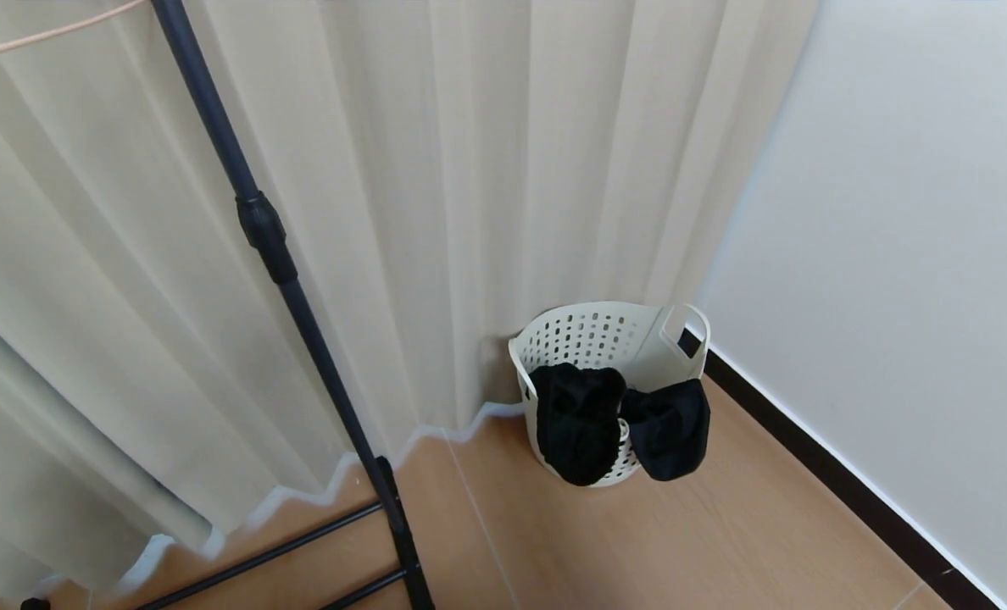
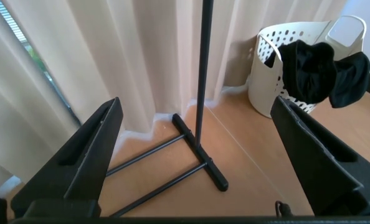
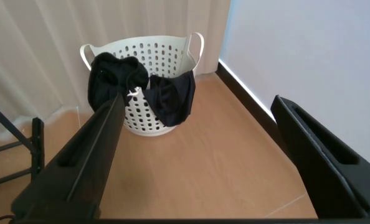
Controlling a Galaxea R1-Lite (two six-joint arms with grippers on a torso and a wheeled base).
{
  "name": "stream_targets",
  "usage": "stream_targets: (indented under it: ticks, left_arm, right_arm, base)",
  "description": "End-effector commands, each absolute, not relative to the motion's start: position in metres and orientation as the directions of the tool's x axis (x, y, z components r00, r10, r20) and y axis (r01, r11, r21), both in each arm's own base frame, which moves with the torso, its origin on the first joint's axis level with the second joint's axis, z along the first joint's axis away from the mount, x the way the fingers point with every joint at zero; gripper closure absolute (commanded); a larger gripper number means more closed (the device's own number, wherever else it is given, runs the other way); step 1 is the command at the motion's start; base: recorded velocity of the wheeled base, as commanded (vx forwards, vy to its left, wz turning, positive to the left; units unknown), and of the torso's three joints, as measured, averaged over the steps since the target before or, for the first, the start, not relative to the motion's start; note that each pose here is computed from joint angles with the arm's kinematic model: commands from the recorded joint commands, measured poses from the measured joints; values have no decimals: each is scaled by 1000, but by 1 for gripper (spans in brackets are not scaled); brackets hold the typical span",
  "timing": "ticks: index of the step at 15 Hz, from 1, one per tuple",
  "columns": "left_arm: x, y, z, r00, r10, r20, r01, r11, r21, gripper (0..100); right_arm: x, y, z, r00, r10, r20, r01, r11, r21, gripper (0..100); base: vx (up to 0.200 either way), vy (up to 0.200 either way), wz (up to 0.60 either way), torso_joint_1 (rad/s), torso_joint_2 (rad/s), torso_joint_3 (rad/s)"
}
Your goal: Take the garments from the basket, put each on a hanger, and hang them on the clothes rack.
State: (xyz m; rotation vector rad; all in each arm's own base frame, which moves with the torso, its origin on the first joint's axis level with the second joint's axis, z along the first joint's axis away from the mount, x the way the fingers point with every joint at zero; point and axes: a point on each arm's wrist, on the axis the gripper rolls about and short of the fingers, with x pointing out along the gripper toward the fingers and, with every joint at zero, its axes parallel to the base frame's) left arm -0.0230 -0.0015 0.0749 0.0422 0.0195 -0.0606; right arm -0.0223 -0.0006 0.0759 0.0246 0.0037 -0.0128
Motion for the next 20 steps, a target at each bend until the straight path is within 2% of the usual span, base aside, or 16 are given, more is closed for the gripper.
stream_targets:
  ticks: [1, 20]
  left_arm:
    - [-23, -2, 75, 998, -60, -21, 61, 997, 42, 0]
    - [-23, -1, 75, 998, -61, -23, 62, 997, 34, 0]
  right_arm:
    - [-22, -1, 76, 1000, -12, -5, 12, 1000, 24, 0]
    - [-22, -1, 76, 1000, -12, -5, 12, 999, 34, 0]
  base:
    - [0, 0, 0, 2, 2, -207]
    - [0, 0, 0, 2, 4, -199]
